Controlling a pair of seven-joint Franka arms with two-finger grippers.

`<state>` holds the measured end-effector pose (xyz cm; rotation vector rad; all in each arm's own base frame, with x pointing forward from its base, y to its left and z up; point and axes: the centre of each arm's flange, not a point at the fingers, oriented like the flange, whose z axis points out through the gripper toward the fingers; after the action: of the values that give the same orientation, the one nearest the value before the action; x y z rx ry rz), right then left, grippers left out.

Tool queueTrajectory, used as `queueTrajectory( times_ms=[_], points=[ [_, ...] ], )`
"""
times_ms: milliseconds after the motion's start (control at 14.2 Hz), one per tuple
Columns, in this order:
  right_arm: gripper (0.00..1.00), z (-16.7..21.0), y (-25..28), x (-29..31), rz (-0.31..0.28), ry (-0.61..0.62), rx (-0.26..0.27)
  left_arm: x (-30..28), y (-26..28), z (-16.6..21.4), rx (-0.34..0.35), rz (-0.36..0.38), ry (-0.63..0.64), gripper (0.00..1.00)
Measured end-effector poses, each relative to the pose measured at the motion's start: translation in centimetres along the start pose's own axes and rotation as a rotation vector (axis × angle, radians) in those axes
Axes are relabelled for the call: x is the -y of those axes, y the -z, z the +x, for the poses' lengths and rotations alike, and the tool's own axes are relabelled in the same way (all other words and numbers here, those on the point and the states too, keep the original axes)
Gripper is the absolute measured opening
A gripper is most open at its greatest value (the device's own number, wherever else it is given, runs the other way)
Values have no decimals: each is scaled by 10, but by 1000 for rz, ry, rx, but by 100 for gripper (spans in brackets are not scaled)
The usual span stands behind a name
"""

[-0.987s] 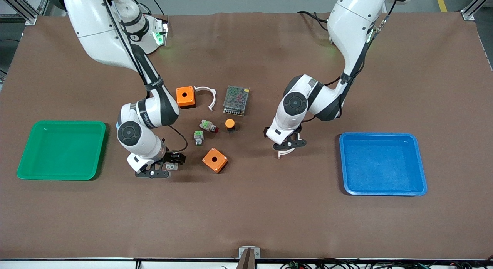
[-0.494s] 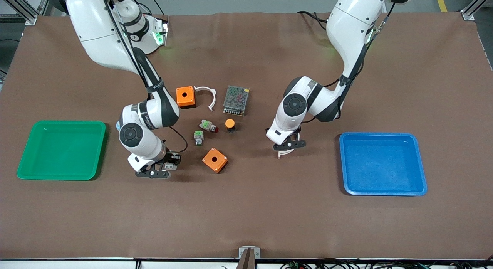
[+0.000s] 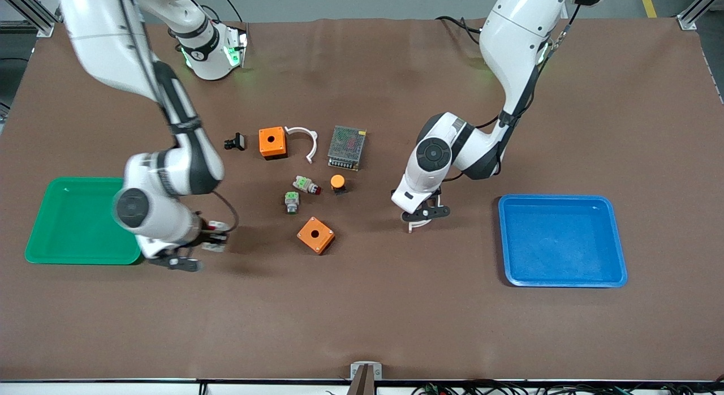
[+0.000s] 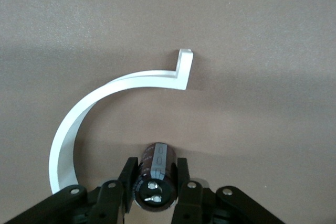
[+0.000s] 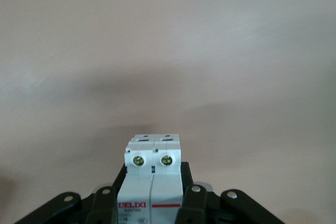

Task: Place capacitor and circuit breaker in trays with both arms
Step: 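Carry the breaker to the green tray while the left gripper carries the capacitor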

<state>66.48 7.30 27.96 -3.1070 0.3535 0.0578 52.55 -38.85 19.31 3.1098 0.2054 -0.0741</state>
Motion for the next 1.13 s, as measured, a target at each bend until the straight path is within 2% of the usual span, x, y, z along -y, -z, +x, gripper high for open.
queueTrajectory(
  times_ms=[212,423,564,846,1128],
  points=[
    [40,18,26,-101,13,-12,-11,0,5,4,-9,-8,4,35],
    [40,22,18,-203,16,16,1,1,26,9,-18,-13,5,35],
    [40,21,14,-261,16,43,-16,6,53,16,-25,-15,-12,35],
    [40,14,-10,-331,5,121,-41,60,111,50,-9,3,8,35],
    [40,-3,-66,-354,-14,148,-50,156,144,105,-28,-5,38,35]
  ],
)
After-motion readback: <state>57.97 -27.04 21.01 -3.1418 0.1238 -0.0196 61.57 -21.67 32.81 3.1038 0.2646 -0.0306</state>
